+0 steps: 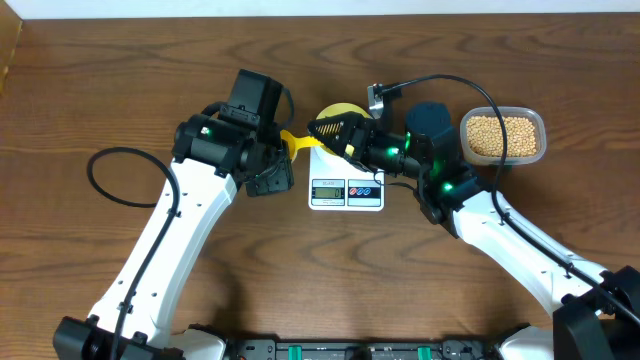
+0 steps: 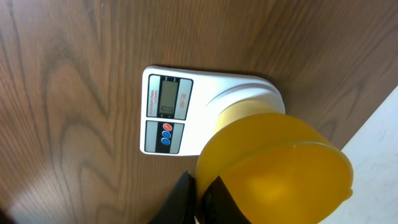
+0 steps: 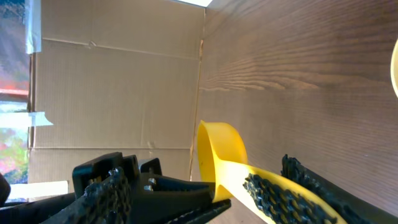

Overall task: Scoop item into bowl and weigh 50g on scale
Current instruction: 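Grasp the scoop handle with the right gripper beside the left, then open the left gripper and pull the scoop away with right gripper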

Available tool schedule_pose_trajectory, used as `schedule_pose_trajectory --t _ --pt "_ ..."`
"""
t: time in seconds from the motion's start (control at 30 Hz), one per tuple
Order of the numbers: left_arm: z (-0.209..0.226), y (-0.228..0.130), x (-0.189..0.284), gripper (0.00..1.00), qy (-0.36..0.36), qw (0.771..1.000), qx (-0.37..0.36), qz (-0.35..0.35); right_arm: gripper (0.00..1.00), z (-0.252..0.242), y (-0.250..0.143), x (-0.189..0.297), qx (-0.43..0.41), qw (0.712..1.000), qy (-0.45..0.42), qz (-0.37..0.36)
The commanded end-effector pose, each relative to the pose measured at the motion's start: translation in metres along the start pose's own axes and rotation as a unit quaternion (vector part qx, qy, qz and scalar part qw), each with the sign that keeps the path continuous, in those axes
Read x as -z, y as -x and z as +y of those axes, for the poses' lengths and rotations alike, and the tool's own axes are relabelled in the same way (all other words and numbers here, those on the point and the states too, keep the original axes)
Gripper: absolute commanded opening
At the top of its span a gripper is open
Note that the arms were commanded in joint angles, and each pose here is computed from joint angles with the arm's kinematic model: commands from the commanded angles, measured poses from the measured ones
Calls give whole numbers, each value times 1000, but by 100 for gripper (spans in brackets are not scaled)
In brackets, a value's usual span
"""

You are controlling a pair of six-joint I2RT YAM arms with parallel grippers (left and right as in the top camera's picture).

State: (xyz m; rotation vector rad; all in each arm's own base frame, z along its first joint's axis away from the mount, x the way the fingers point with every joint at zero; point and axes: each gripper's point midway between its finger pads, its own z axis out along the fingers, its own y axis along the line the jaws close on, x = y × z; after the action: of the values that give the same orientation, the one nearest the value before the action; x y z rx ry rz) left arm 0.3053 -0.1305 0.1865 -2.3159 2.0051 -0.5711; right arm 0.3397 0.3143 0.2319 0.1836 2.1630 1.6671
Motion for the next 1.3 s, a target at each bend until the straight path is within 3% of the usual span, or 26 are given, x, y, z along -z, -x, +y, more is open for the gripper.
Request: schedule_pose_trajectory --t 0.0,0.2,0.43,0.6,0.87,1.13,1.17,1.2,1.23,1.27 --pt "0 -7 1 7 9 1000 4 18 73 9 1 0 0 1000 11 5" --pt "4 -15 1 7 19 999 3 39 65 9 1 0 0 1000 11 4" --pt "5 -17 1 7 24 999 3 47 37 9 1 0 0 1000 11 4" --pt "7 -19 2 7 28 998 3 53 32 9 1 0 0 1000 11 4" --pt "7 -19 2 7 28 998 3 53 1 9 1 0 0 1000 11 5" --pt "7 -19 2 8 29 998 3 52 1 9 1 0 0 1000 11 4" --pt "7 -19 2 16 29 998 3 52 1 9 1 0 0 1000 11 4" --pt "7 -19 2 37 29 998 3 52 1 9 1 0 0 1000 11 4" --pt "7 -18 2 70 28 998 3 51 1 9 1 0 0 1000 11 4" --pt "7 -18 2 82 28 998 3 51 1 9 1 0 2 1000 11 4"
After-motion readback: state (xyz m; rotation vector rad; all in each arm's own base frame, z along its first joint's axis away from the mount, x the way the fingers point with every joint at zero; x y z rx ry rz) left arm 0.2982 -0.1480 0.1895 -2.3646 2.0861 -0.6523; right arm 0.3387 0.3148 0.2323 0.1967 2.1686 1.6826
